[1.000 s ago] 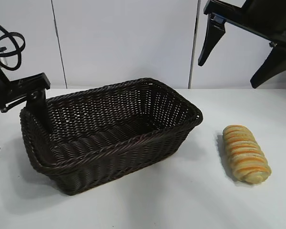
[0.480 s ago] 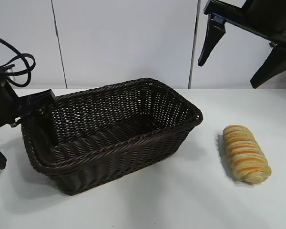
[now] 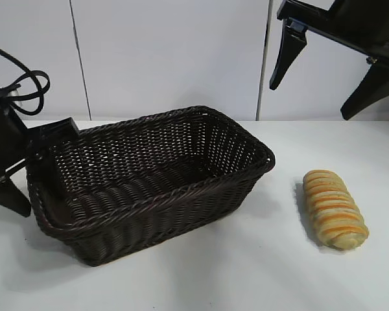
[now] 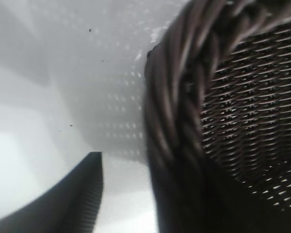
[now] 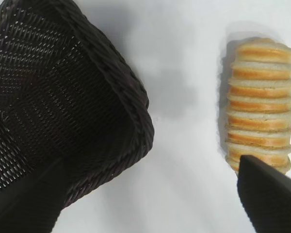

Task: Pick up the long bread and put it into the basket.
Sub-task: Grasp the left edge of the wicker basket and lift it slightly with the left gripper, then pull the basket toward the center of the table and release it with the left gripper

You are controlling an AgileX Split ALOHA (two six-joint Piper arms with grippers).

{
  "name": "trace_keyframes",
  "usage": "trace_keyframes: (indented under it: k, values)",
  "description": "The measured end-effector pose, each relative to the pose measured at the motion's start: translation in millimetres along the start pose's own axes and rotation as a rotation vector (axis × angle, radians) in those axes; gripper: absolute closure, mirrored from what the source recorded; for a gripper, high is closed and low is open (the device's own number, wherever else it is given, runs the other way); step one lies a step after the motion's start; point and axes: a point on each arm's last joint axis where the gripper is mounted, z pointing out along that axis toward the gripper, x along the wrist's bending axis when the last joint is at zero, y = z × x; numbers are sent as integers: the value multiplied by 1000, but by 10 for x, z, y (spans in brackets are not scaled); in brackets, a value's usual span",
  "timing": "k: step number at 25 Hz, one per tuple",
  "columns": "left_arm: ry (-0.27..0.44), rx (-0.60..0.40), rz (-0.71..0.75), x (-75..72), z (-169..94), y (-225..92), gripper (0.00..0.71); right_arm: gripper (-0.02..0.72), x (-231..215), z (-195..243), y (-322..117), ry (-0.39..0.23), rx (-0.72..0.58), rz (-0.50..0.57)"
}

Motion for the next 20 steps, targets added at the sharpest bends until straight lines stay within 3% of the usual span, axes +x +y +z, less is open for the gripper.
trace_keyframes:
  k: [8,20]
  values:
    - [-45,14,36,-76,-22,36,611,17,0,0,0,0,0,0]
    - [-99,-8,278,-580,-636,466,611,17,0,0,0,0,0,0]
